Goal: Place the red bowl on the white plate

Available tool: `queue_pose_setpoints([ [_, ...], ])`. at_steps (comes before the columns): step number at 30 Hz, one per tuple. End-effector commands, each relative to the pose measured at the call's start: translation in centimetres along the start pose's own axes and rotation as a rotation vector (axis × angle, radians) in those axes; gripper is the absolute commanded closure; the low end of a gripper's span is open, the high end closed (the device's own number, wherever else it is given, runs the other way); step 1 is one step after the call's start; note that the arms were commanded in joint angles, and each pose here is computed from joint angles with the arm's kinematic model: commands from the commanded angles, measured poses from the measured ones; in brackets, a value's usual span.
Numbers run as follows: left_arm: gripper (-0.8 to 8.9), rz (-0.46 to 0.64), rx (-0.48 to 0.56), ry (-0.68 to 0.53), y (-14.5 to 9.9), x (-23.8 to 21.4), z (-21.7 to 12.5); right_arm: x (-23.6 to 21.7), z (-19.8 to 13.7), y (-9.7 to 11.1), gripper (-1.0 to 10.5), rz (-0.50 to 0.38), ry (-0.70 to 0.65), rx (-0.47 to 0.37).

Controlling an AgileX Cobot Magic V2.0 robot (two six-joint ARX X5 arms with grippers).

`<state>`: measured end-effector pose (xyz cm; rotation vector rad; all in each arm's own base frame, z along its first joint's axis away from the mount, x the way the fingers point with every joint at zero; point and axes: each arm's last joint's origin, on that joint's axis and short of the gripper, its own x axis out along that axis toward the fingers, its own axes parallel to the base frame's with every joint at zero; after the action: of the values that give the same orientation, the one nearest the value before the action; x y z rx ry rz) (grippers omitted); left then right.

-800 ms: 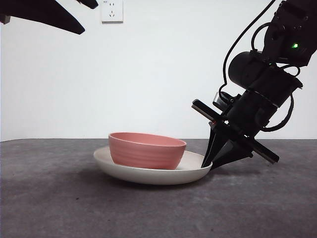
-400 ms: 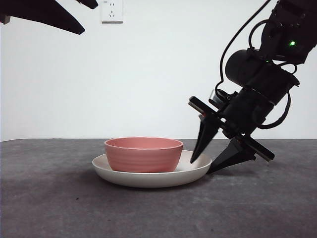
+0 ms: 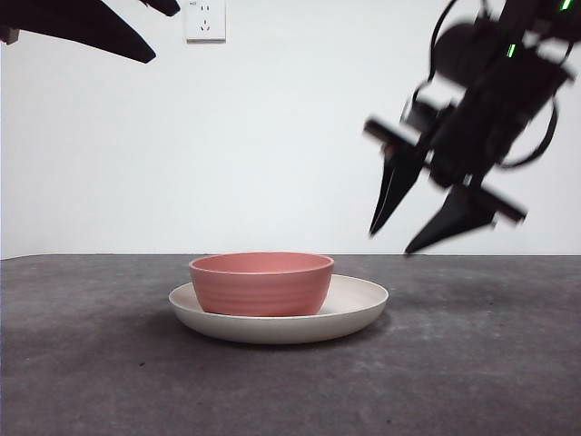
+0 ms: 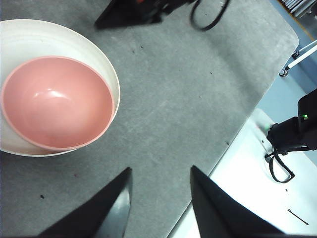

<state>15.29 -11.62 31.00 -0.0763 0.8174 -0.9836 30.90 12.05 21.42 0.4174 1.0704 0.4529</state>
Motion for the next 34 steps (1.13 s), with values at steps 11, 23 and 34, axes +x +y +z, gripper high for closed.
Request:
queue_pose_setpoints([
  [11,6.28,-0.012,0.015,-0.010,-0.2,-0.1,0.3,-12.1,-3.8,4.9,7.2,-0.014,-0.121,-0.350],
  [23,6.28,-0.012,0.016,-0.010,-0.2,-0.1,0.3,-17.4,-10.2,6.2,7.2,-0.044,0.013,-0.453],
  [34,6.28,-0.012,0.015,-0.010,-0.2,-0.1,0.3,-17.2,-11.1,7.0,7.2,0.004,0.036,-0.508],
])
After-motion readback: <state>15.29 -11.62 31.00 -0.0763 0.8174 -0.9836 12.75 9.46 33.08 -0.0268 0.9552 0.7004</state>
